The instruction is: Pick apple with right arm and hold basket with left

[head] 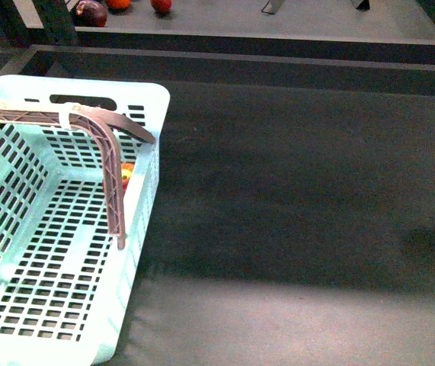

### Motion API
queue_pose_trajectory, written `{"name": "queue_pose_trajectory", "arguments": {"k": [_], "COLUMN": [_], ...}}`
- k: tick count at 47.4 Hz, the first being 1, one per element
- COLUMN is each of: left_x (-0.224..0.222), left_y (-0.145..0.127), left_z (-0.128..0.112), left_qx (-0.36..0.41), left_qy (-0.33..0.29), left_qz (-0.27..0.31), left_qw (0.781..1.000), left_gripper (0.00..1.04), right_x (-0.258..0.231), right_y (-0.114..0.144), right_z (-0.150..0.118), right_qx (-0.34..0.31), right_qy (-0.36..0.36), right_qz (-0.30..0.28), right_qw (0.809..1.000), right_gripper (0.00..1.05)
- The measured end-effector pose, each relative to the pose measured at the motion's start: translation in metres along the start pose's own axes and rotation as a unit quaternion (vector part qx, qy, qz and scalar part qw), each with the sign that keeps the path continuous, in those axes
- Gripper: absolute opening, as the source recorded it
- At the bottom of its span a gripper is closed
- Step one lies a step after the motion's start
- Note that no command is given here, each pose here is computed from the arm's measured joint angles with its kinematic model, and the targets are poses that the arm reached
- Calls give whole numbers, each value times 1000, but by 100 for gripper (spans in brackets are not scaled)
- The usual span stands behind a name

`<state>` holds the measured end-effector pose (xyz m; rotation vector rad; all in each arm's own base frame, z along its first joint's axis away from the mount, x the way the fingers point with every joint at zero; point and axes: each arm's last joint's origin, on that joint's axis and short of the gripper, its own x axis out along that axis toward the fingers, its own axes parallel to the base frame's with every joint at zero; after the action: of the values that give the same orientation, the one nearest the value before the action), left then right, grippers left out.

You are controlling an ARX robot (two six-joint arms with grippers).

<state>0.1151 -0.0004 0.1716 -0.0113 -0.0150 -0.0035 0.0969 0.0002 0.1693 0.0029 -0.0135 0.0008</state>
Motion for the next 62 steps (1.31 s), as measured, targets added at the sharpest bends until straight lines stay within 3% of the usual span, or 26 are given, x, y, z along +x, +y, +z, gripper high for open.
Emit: {"name": "queue_pose_trajectory", "arguments": {"k": [58, 62], "left_x": [-18, -18], "left_y": [0, 0], "left_z": [-3, -3], "left_qx": [0, 0], "left_qy": [2, 2], "left_qz": [0, 0], "left_qw": [1000, 1000], "left_gripper": [3, 17], "right_x": [0, 0], "right_y": [0, 0], "right_z": [0, 0], "right_qx": [0, 0], "right_qy": [0, 0], "right_qz": [0, 0], "right_qw": [1000, 1000], "right_gripper": [96, 96]}}
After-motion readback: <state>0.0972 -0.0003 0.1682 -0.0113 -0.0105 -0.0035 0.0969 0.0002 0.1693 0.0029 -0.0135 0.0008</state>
